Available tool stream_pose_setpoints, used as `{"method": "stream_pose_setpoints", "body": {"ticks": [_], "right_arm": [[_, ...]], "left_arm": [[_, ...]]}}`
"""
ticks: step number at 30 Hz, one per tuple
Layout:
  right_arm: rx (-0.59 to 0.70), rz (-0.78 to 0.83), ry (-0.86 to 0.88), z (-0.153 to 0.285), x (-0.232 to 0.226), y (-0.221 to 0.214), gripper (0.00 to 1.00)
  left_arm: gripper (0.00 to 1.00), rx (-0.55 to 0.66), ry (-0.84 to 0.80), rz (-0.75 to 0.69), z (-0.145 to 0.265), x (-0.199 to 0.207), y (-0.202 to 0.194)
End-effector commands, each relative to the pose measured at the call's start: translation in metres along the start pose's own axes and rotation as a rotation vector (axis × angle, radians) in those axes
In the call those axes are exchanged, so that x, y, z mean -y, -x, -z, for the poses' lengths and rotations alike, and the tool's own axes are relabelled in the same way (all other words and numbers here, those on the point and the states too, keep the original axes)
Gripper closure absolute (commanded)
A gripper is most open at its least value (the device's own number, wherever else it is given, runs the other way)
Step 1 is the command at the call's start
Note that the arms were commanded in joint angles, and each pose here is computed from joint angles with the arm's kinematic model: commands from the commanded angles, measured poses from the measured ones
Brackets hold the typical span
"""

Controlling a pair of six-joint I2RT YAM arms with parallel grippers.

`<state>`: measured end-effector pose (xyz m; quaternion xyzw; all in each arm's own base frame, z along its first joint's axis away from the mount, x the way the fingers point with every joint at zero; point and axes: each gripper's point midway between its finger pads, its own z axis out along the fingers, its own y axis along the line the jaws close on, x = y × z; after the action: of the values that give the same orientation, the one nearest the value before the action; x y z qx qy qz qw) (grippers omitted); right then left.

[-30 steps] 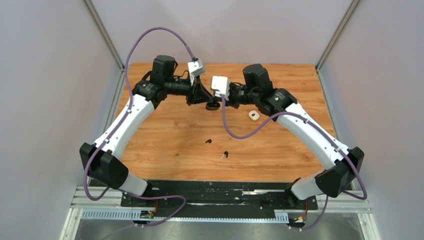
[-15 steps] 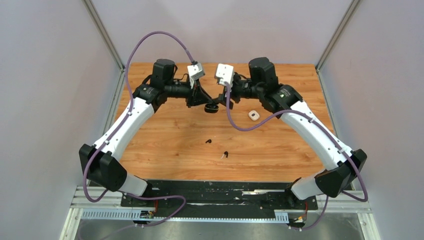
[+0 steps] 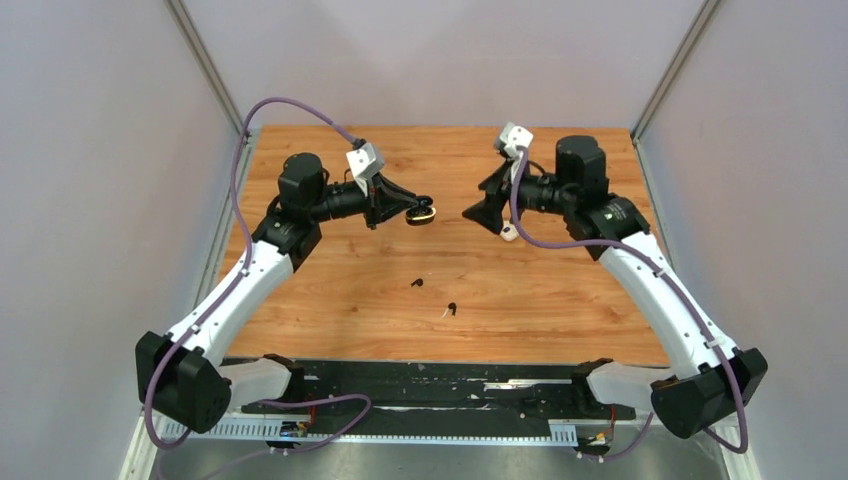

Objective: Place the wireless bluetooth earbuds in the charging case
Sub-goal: Adjust the charging case, then pick up the earbud from the center of the board.

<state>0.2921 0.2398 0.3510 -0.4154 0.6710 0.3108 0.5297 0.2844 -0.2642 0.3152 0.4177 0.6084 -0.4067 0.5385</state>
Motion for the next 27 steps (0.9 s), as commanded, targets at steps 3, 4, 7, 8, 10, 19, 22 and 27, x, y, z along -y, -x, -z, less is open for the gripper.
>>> {"method": "stream_pose_setpoints", "body": {"ticks": [3, 4, 7, 8, 10, 19, 22, 27], "right_arm": [[-0.120, -0.171, 0.188, -0.016, -0.029, -0.084, 0.36], [-0.137, -0.174, 0.224, -0.018, -0.034, -0.096, 0.39], [-0.205, -0.141, 0.335, -0.028, -0.048, -0.140, 0.44], [-0.224, -0.109, 0.363, -0.032, -0.051, -0.152, 0.45], [-0.261, -0.044, 0.400, -0.038, -0.055, -0.173, 0.47], [-0.409, 0.112, 0.503, -0.062, -0.063, -0.240, 0.59], [-0.445, 0.093, 0.543, -0.063, -0.080, -0.254, 0.59], [-0.511, 0.117, 0.546, -0.063, -0.100, -0.281, 0.62]], "left_arm": [[1.00, 0.135, 0.052, -0.081, 0.007, -0.001, 0.041], [1.00, 0.131, 0.067, -0.087, 0.008, -0.003, 0.039], [1.00, 0.121, 0.123, -0.072, 0.012, -0.010, 0.039], [1.00, 0.112, 0.161, -0.057, 0.015, -0.014, 0.038], [1.00, 0.110, 0.229, -0.020, 0.022, -0.022, 0.039], [1.00, 0.093, 0.360, 0.097, 0.044, -0.041, 0.024], [1.00, 0.099, 0.382, 0.105, 0.047, -0.044, 0.022], [1.00, 0.110, 0.420, 0.121, 0.053, -0.048, 0.019]]}}
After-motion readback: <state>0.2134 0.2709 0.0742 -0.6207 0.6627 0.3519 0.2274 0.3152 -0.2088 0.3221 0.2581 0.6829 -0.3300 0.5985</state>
